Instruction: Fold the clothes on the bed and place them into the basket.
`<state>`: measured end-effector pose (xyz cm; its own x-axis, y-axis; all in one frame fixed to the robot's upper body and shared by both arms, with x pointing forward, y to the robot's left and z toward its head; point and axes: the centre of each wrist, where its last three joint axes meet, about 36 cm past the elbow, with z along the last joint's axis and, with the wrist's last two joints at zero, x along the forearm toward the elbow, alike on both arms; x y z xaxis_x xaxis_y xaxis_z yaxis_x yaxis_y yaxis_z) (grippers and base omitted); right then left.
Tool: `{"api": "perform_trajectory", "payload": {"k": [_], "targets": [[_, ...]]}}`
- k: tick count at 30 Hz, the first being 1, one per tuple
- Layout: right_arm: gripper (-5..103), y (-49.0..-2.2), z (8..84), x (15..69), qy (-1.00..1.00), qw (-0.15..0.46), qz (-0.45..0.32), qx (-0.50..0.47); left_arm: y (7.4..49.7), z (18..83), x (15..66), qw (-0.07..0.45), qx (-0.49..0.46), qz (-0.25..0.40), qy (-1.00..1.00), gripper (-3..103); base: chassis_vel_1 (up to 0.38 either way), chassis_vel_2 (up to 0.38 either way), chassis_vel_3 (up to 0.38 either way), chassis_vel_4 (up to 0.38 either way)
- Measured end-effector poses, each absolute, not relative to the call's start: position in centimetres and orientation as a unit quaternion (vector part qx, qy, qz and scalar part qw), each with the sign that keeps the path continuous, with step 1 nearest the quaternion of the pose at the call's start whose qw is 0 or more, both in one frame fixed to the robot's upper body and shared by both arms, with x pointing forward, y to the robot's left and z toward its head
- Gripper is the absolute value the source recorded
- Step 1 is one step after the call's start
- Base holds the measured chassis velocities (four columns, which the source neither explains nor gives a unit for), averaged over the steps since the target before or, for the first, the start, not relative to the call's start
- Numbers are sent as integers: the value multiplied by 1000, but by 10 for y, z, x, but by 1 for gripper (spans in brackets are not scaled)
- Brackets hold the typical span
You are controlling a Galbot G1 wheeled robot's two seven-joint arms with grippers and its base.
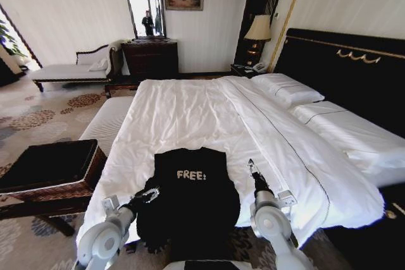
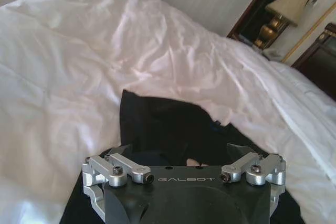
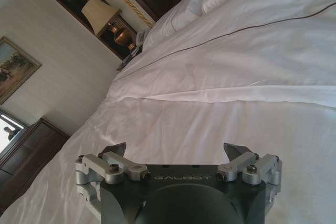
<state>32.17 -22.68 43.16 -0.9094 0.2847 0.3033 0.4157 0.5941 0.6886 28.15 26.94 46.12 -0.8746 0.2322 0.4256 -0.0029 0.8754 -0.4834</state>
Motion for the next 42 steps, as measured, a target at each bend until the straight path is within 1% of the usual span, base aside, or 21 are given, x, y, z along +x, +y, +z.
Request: {"api": "perform_trajectory", "payload": {"k": [3,5,7,9,11,12,13,15,17,18,20,21,23,26,29,30,33,36,39,40,42], "targets": [[100,-226,430,320,-892,80,-399,-199,266,453,298,229,-59,259,-936,100,0,0,0,0],[100,-218,423,319,-892,95,-396,-198,266,441,320,227,-54,273,-933,100,0,0,0,0],[100,-216,421,319,-892,99,-394,-198,267,437,326,228,-53,274,-933,100,0,0,0,0],[100,-213,405,313,-897,111,-375,-207,275,427,364,223,-56,269,-935,100,0,0,0,0],[100,-213,402,312,-898,113,-372,-208,279,427,374,221,-57,267,-936,100,0,0,0,0],[100,-214,395,309,-899,117,-364,-212,287,427,391,220,-57,265,-937,100,0,0,0,0],[100,-216,387,307,-902,117,-355,-217,296,427,406,224,-58,268,-935,100,0,0,0,0],[100,-216,380,306,-906,111,-344,-221,304,427,413,240,-61,271,-930,100,0,0,0,0],[100,-216,378,306,-907,107,-341,-222,305,425,413,248,-63,271,-928,100,0,0,0,0],[100,-214,377,307,-906,103,-344,-224,303,418,404,268,-68,269,-923,100,0,0,0,0],[100,-211,379,311,-903,101,-355,-220,295,407,389,286,-71,257,-921,100,0,0,0,0],[100,-211,379,311,-903,101,-355,-220,295,407,389,286,-71,257,-921,100,0,0,0,0],[100,-210,382,319,-903,94,-361,-214,281,397,369,299,-75,256,-916,100,0,0,0,0],[100,-211,387,324,-903,89,-365,-209,273,392,353,309,-76,257,-913,100,0,0,0,0],[100,-216,405,335,-901,77,-377,-199,264,387,320,322,-71,228,-916,100,0,0,0,0],[100,-216,405,335,-901,77,-377,-199,264,387,320,322,-71,228,-916,100,0,0,0,0],[100,-230,409,351,-897,79,-371,-227,263,394,297,333,-71,198,-919,100,0,0,0,0],[100,-243,402,363,-894,85,-361,-253,262,406,295,331,-76,187,-922,100,0,0,0,0],[100,-249,398,375,-897,92,-351,-254,264,422,294,318,-76,191,-925,100,0,0,0,0],[100,-251,397,381,-899,93,-347,-249,265,429,294,309,-77,195,-927,100,0,0,0,0],[100,-257,396,401,-908,93,-342,-222,269,453,297,277,-79,217,-933,100,0,0,0,0]]}}
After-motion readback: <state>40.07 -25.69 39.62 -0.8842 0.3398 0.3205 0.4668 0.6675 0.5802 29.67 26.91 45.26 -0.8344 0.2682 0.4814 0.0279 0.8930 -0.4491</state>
